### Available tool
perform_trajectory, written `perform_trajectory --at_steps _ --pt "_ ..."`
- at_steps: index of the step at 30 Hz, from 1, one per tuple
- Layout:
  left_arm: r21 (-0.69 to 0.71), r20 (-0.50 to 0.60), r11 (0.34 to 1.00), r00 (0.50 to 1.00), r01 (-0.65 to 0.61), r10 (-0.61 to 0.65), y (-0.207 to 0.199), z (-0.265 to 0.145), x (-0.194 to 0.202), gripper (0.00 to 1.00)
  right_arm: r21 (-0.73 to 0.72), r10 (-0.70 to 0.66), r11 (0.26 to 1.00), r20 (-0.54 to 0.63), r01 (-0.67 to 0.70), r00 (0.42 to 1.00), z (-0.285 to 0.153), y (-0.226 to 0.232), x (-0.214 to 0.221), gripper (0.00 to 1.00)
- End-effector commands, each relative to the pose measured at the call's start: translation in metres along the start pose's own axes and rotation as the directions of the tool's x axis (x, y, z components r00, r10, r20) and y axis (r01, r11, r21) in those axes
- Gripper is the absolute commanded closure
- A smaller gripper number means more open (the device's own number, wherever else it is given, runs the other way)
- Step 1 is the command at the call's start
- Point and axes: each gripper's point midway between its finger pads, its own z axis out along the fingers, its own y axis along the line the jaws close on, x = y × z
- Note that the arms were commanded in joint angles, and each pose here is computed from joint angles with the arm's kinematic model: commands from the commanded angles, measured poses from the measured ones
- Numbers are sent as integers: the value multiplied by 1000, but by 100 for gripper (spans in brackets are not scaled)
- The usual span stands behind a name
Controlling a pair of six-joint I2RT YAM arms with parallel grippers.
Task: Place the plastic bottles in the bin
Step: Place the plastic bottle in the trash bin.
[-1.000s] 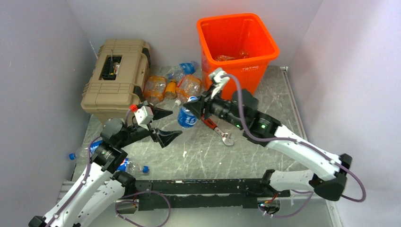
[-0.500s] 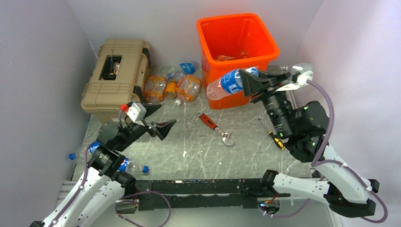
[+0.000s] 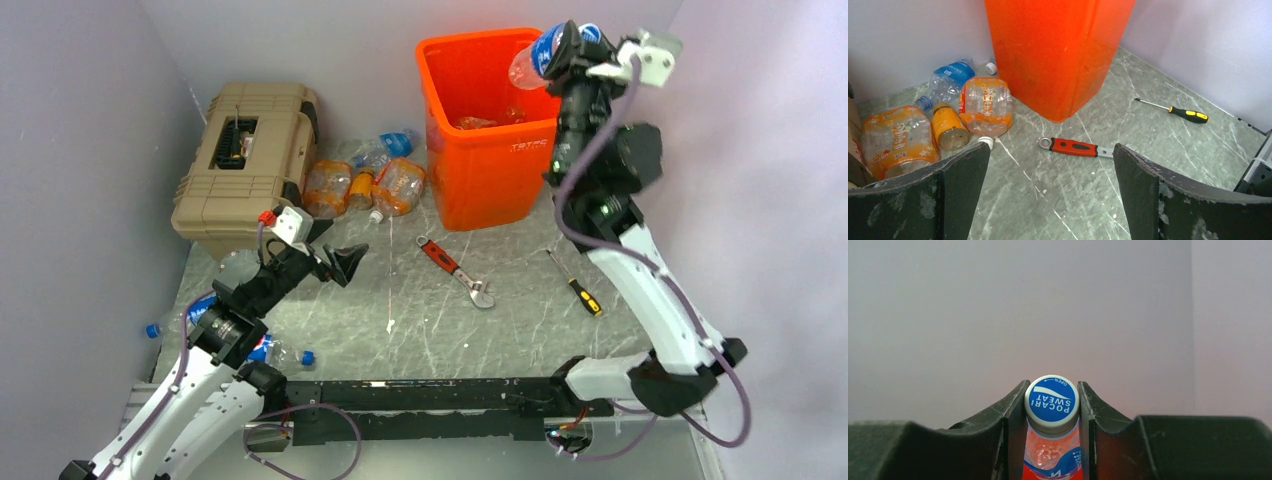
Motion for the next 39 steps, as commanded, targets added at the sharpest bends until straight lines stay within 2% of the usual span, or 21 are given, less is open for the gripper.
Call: perform_trajectory --at_steps 1,5,8,14,18,24,32,33,35,36,37,38,39 --pt "-38 75 999 997 -12 15 4 -4 -25 0 45 -8 999 -24 9 1000 39 -10 28 100" --pt "-119 100 993 995 -8 20 17 -10 -31 1 53 9 999 -105 -3 994 66 -15 82 100" --pt "-153 111 988 994 -6 23 22 -14 -34 1 12 76 997 -182 -75 980 75 -12 124 100" --pt "-118 98 993 995 -6 17 17 -10 -32 1 -41 64 995 -378 -86 923 80 5 209 100" --pt "-108 92 994 996 -3 13 15 -8 -32 0 -42 37 997 -434 -61 900 73 3 243 100" --pt "-117 88 993 996 -7 18 17 -7 -31 1 -36 -50 999 -565 36 823 60 -6 296 100" --pt "-105 58 994 998 -5 11 15 -6 -23 1 -61 -103 995 -653 83 750 42 -10 329 100" --pt "-104 56 995 998 -4 10 15 -5 -23 1 -66 -103 995 -661 79 744 39 -9 331 96" --pt "-102 55 995 998 -3 8 15 -5 -23 1 -80 -98 995 -662 60 743 38 -4 327 68" --pt "-102 53 995 999 -2 8 15 -5 -22 1 -86 -96 995 -658 52 747 38 -1 322 58" --pt "-100 52 995 999 -3 8 15 -5 -22 1 -90 -95 995 -652 48 753 39 2 316 54" --pt "-98 50 995 999 -2 7 14 -4 -22 1 -91 -94 995 -643 45 760 42 4 310 55" --pt "-97 50 995 999 -2 7 14 -4 -21 1 -89 -94 995 -630 49 771 44 5 302 67"
